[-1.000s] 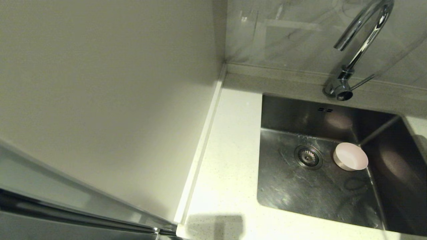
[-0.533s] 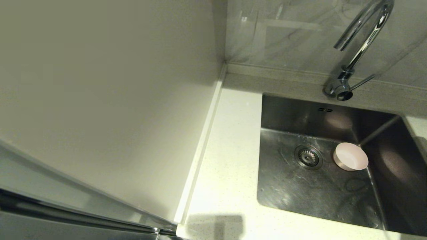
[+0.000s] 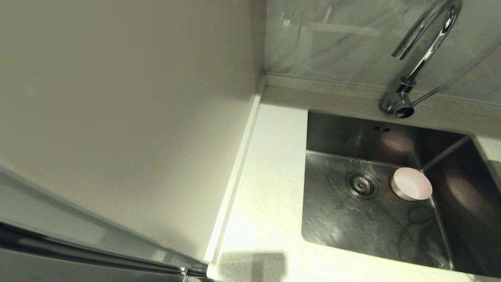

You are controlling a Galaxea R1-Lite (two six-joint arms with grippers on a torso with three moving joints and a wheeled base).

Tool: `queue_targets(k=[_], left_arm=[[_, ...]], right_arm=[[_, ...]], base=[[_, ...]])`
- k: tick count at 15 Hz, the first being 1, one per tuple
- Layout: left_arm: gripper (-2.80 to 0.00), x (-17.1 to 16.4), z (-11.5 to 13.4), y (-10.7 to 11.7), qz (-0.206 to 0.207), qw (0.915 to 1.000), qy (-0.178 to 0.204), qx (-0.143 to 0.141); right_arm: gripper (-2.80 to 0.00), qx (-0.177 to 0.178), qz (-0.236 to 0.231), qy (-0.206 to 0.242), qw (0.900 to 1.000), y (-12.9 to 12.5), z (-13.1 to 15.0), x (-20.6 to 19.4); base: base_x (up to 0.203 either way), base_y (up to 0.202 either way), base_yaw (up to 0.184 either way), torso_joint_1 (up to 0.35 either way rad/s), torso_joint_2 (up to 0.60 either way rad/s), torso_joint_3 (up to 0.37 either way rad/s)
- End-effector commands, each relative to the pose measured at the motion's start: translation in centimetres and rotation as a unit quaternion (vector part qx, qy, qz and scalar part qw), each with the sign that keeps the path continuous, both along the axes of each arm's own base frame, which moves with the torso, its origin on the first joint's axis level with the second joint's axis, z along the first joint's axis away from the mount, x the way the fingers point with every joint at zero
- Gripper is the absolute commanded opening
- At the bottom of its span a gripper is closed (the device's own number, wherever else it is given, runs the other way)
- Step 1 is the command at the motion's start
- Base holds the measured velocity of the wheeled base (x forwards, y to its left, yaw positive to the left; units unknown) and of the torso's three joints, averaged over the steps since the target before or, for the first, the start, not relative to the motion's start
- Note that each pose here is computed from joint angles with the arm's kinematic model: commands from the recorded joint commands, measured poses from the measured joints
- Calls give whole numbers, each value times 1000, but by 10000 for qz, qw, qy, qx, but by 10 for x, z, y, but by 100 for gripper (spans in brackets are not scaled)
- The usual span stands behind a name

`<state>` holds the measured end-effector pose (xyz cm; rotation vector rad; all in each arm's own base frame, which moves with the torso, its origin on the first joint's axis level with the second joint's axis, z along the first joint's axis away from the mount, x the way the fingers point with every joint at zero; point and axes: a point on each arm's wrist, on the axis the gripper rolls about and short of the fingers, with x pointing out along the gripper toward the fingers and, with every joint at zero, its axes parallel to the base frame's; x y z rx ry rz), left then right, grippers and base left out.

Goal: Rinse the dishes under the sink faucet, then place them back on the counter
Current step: Put a bowl into the sink

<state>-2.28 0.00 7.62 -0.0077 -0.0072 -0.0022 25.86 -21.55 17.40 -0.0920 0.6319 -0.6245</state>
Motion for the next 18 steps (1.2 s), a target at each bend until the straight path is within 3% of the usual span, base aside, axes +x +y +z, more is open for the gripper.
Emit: queue_targets(k=[1,14,18], left_arm=[[-280,0,-1,0,3,10000,13,0],[-280,0,-1,0,3,10000,13,0],[-280,0,-1,0,3,10000,13,0]], right_arm=[[-280,24,-3,19,10000,-4,-4,4],[-280,-82,-5,-211,9997,4,14,-10],[-280,32,494,-479,9976,27,26,-32]], base=[[0,0,0,0,0,0],[0,0,0,0,0,0],[0,0,0,0,0,0]])
